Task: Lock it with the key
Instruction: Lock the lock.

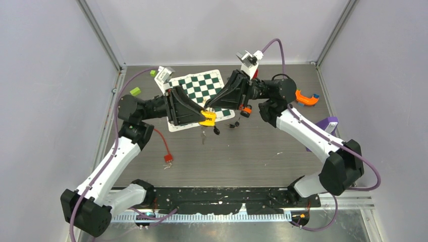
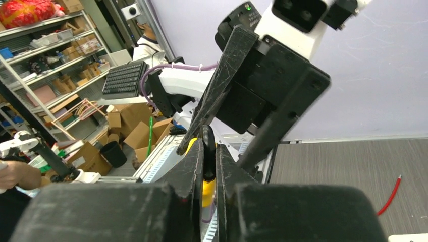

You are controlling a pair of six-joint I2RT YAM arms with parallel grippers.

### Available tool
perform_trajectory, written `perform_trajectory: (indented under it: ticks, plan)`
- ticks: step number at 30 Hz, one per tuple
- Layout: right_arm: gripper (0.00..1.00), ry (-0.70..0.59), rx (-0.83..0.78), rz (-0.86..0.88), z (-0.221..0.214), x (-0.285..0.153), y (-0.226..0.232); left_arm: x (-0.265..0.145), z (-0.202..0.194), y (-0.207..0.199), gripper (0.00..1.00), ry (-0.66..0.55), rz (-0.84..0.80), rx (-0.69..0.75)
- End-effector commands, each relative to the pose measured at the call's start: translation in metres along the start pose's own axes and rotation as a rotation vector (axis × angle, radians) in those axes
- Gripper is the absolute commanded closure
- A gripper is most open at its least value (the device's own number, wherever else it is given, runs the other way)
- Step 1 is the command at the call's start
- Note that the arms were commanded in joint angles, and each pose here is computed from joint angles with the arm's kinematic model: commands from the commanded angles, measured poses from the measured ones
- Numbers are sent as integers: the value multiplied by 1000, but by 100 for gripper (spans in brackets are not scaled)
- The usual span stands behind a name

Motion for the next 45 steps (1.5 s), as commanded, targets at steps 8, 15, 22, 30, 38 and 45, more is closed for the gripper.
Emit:
perform_trajectory:
  ticks: [8,15,22,30,38,45]
  plan:
    - [95,-96,-288,-283,45,12,19,6,27,-17,31,-266,-77,113]
    - [95,-151,-202,-425,57,4,10,-6,34,-20,27,-406,-46,305]
    - [95,-208,-105,-496,59,5,0,-11,43,-3,7,-496,91,559]
    - [95,-306,-46,-434,68,13,12,-5,42,25,0,-548,196,663]
    - [95,-356,3,-427,72,15,13,-2,47,14,24,-670,120,691]
    - [95,-381,37,-479,65,9,2,-5,44,4,31,-743,69,710]
Point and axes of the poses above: each gripper's point midway between its finger pads, its own x axis out along the fingers, its own y axis along the line the jaws close on, z = x × y, the point moved 1 cm from there along -x, back along the fingers
